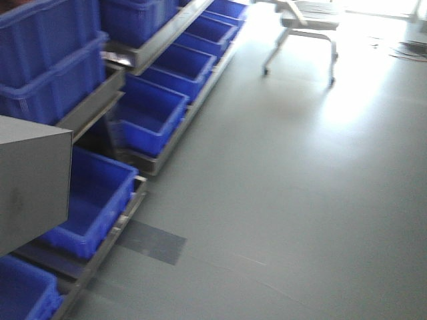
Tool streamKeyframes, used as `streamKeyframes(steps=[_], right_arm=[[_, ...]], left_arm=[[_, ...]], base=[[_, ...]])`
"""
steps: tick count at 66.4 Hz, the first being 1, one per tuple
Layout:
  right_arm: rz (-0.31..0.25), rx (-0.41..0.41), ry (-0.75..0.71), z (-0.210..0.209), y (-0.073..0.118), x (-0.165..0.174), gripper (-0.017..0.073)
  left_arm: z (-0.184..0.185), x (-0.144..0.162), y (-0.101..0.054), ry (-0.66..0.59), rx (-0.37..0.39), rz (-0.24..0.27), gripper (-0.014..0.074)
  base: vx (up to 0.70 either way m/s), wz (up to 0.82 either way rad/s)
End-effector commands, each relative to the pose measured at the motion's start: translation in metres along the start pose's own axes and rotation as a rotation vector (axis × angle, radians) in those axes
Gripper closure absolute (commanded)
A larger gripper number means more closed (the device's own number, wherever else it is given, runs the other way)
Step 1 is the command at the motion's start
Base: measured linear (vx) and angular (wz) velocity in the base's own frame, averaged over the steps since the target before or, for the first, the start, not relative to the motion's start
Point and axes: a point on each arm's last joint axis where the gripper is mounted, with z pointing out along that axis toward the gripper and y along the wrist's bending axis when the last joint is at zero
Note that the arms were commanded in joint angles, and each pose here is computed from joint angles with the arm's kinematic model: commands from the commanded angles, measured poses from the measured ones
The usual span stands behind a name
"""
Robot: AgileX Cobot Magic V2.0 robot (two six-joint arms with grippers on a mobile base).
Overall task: Sort gray base to blue bin
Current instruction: 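Drive down the aisle to the shelf of blue bins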
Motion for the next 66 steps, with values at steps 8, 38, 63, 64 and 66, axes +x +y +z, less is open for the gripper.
streamKeyframes(steps=[8,38,63,64,66], right_arm=[[-0.016,0.003,-0.053,0.0012,-0.0002,-0.0053,0.0564],[-0.016,0.003,-0.053,0.0012,-0.0002,-0.0053,0.0564],[-0.016,0.003,-0.053,0.0012,-0.0002,-0.0053,0.0564],[-0.016,0.003,-0.053,0.0012,-0.0002,-0.0053,0.0564],[-0.016,0.003,-0.053,0.0012,-0.0002,-0.0053,0.0564]], left_arm=[[0.0001,-0.0199,-0.0005,-0.128,-0.007,-0.026,0.06],[0.0001,-0.0199,-0.0005,-0.128,-0.007,-0.026,0.06],[0.0001,-0.0199,-0.0005,-0.128,-0.007,-0.026,0.06],[0.0001,-0.0199,-0.0005,-0.128,-0.007,-0.026,0.06],[0.0001,-0.0199,-0.0005,-0.128,-0.007,-0.026,0.06]], base=[[0.19,0.74],[0.17,0.67],[0.17,0.66],[0.17,0.67],[0.17,0.67]])
